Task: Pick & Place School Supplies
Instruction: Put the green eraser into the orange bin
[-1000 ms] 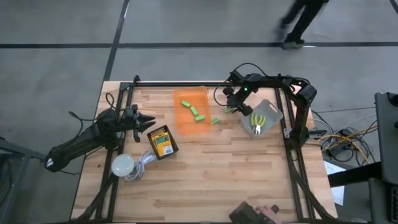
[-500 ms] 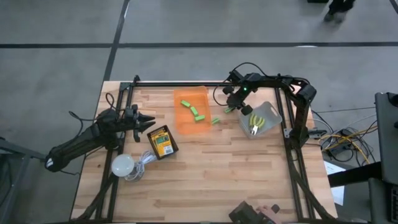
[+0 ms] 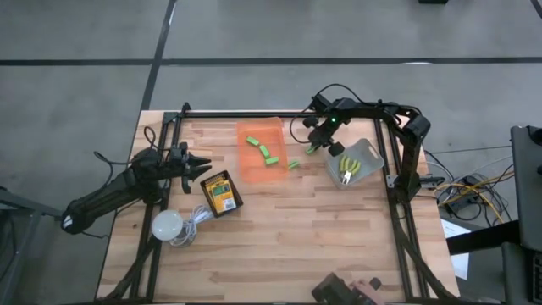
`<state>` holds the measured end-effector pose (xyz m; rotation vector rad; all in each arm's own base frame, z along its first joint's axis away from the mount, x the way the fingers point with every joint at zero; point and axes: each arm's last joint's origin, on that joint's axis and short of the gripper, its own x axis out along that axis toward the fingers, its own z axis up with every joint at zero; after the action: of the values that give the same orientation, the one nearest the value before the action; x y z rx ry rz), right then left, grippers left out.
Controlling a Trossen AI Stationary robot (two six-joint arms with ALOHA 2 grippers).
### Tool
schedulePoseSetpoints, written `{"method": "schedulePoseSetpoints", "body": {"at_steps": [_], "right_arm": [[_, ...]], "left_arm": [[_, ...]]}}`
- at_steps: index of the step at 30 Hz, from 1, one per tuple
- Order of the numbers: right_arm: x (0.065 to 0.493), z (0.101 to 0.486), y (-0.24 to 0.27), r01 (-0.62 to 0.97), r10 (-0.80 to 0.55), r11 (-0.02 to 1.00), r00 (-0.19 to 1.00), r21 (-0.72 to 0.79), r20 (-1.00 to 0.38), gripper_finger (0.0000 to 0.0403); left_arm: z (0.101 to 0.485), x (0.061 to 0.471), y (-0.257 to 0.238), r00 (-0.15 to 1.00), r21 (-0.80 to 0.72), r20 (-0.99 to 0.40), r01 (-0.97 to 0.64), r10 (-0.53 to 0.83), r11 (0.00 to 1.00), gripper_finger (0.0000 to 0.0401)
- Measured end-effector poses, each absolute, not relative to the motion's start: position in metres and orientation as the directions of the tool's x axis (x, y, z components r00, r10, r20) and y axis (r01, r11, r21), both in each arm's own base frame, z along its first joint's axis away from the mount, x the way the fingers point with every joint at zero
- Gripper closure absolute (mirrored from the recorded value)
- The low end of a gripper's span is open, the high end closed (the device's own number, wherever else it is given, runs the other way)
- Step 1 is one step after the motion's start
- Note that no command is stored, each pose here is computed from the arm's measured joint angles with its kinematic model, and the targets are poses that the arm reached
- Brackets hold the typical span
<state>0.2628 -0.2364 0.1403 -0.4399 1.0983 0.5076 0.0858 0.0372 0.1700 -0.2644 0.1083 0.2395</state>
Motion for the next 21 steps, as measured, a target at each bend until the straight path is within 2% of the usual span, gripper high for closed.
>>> {"method": "schedulePoseSetpoints", "body": {"at_steps": [15,21], "right_arm": [[0.279,0.194,-0.252,-0.571,0.149,0.814,0.383,-0.107,-0.912,0.0353],[0.283,0.190,-0.250,-0.340,0.149,0.940,0.408,0.001,-0.901,0.0330]], "left_arm": [[0.170,0.086,0.037,0.966,-0.246,-0.137,-0.248,0.220,0.937,0.0282],[0.170,0.086,0.037,0.966,-0.246,-0.138,-0.248,0.220,0.937,0.0282]]}}
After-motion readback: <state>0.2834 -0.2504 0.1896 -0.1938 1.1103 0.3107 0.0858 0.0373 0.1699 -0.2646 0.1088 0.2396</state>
